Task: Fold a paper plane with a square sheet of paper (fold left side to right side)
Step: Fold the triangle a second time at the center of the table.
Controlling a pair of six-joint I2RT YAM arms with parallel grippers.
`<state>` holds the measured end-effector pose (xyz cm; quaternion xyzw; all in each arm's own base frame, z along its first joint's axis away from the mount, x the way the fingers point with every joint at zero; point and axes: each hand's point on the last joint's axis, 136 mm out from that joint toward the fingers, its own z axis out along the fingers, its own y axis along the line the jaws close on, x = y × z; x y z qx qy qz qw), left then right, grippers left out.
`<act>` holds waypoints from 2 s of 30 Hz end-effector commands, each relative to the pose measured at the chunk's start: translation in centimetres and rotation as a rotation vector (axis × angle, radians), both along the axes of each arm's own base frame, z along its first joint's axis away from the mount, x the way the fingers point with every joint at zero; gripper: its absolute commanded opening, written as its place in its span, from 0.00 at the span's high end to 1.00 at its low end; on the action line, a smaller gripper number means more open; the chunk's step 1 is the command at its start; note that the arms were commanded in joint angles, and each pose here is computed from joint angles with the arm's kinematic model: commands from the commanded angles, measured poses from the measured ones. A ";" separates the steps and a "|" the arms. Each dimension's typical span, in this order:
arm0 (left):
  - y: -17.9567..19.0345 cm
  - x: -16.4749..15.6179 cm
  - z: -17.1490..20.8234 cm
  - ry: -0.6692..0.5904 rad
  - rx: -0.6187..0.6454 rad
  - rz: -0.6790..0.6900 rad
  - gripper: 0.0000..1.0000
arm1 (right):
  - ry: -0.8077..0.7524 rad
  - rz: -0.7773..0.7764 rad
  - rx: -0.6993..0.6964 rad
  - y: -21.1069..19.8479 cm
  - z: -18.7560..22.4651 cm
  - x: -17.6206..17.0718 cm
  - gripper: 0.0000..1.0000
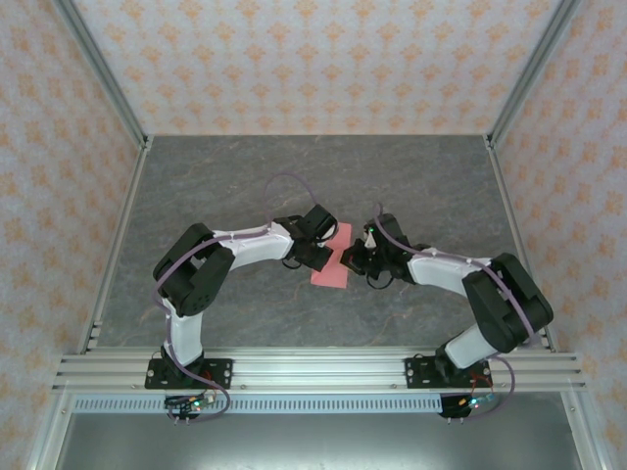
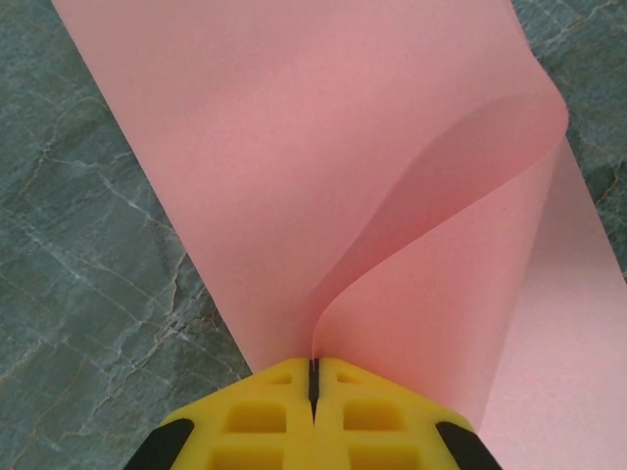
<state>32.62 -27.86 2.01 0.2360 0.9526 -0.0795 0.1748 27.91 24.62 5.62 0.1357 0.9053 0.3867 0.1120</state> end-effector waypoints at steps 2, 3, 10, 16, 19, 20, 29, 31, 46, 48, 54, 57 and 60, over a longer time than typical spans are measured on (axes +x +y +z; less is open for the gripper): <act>0.2 -1.0 -1.3 0.035 0.022 -0.033 0.96 | -0.064 -0.027 0.070 1.5 1.5 2.7 1.00; 0.1 -1.1 -1.4 0.037 0.024 -0.033 0.96 | -0.060 -0.028 0.071 1.7 1.4 3.0 1.00; 0.0 -1.2 -1.6 0.038 0.030 -0.038 0.96 | -0.038 -0.032 0.068 2.3 0.3 3.8 1.00; 0.0 -1.1 -1.6 0.037 0.032 -0.038 0.96 | -0.027 -0.022 0.057 2.6 -0.3 4.1 1.00; 0.0 -1.2 -1.6 0.038 0.033 -0.041 0.96 | -0.017 -0.015 0.046 2.6 -0.6 4.1 1.00; 0.0 -1.2 -1.6 0.038 0.034 -0.040 0.96 | -0.012 -0.012 0.040 2.6 -0.8 4.0 1.00; -0.1 -1.2 -1.7 0.040 0.038 -0.048 0.95 | 0.019 0.020 -0.046 2.1 -2.1 3.3 1.00; -0.1 -1.2 -1.7 0.040 0.039 -0.050 0.95 | 0.024 0.023 -0.060 2.0 -2.4 3.2 1.00; -0.1 -1.3 -1.6 0.035 0.045 -0.052 0.94 | 0.043 0.029 -0.135 1.1 -3.7 2.6 1.00; -0.1 -1.2 -1.5 0.033 0.044 -0.050 0.94 | 0.047 0.027 -0.146 0.9 -4.0 2.6 1.00; -0.2 -0.9 -0.3 0.012 0.026 -0.043 0.90 | 0.076 0.022 -0.175 0.4 -4.9 2.1 1.00; -0.3 -0.6 1.3 -0.016 0.007 -0.035 0.87 | 0.081 0.018 -0.192 0.1 -5.1 2.0 1.00; -0.1 -0.4 2.7 -0.044 0.005 -0.023 0.84 | 0.086 0.020 -0.204 -0.1 -5.3 1.8 1.00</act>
